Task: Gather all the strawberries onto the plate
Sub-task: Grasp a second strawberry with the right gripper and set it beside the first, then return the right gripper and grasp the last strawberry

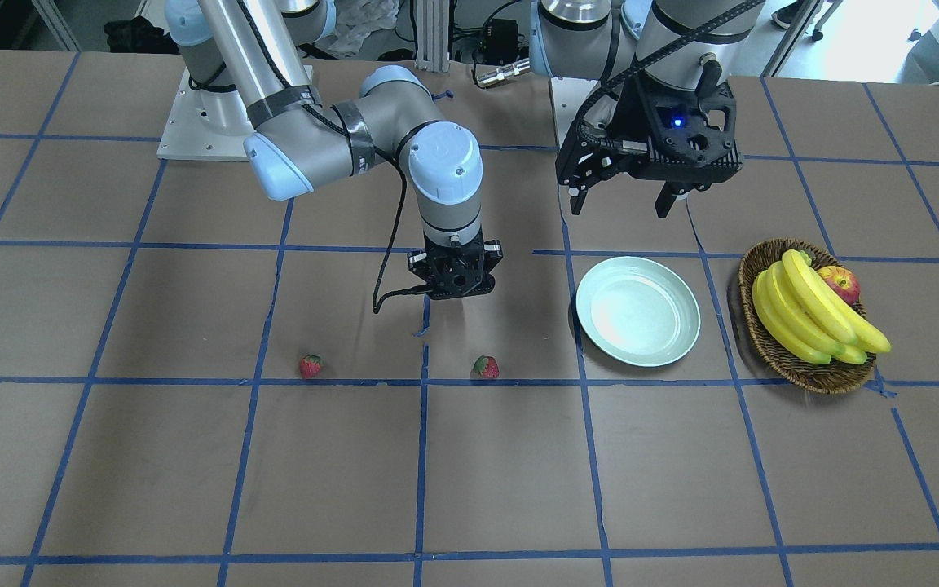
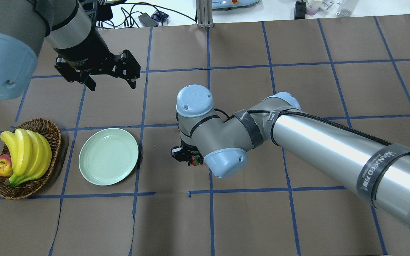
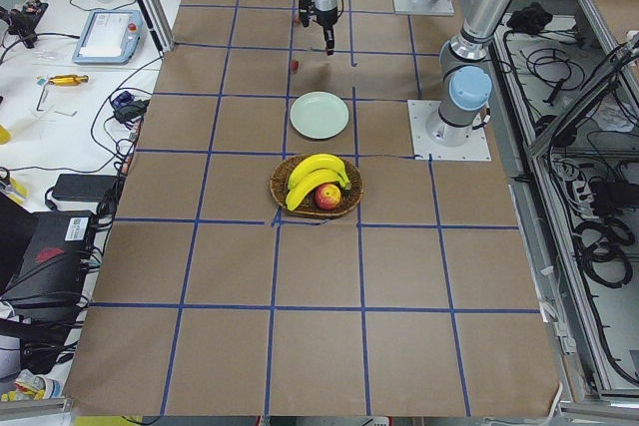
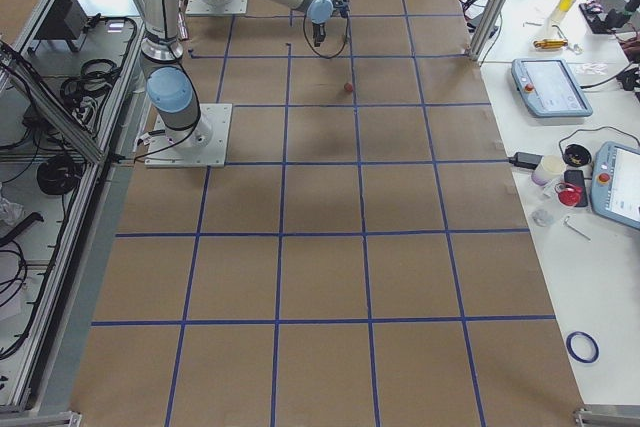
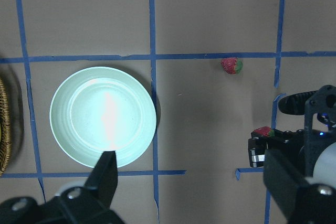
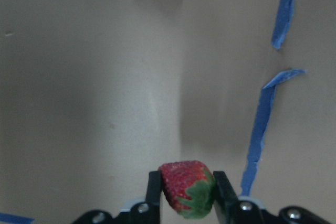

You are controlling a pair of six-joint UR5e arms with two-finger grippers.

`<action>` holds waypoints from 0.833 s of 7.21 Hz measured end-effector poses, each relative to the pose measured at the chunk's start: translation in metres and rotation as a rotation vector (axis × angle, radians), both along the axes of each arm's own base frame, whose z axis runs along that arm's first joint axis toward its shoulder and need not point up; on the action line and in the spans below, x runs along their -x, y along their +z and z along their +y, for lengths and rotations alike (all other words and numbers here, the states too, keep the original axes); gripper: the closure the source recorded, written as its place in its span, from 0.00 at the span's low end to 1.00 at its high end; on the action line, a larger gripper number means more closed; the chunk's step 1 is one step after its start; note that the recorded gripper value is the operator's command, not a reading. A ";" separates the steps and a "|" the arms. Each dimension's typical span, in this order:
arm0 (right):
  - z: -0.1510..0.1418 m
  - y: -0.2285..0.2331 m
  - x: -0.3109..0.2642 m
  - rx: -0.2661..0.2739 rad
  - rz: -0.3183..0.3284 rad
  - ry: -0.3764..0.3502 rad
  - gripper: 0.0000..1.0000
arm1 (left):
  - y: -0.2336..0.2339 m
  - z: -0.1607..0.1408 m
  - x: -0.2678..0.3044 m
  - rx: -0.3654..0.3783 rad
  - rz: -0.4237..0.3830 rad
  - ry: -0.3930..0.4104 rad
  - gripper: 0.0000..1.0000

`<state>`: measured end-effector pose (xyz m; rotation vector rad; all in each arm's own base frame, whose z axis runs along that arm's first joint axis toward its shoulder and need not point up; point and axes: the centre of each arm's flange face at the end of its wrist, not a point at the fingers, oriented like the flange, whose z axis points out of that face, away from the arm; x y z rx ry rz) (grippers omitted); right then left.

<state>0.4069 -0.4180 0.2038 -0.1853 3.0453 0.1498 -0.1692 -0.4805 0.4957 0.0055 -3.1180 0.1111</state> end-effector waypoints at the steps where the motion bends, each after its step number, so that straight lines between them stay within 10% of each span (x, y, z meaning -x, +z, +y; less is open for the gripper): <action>1: 0.000 -0.002 -0.002 0.005 -0.001 0.002 0.00 | 0.000 0.000 0.000 0.000 0.000 0.000 0.00; 6: -0.080 0.007 0.113 0.089 0.123 0.036 0.02 | 0.000 0.000 0.000 0.000 -0.001 0.000 0.00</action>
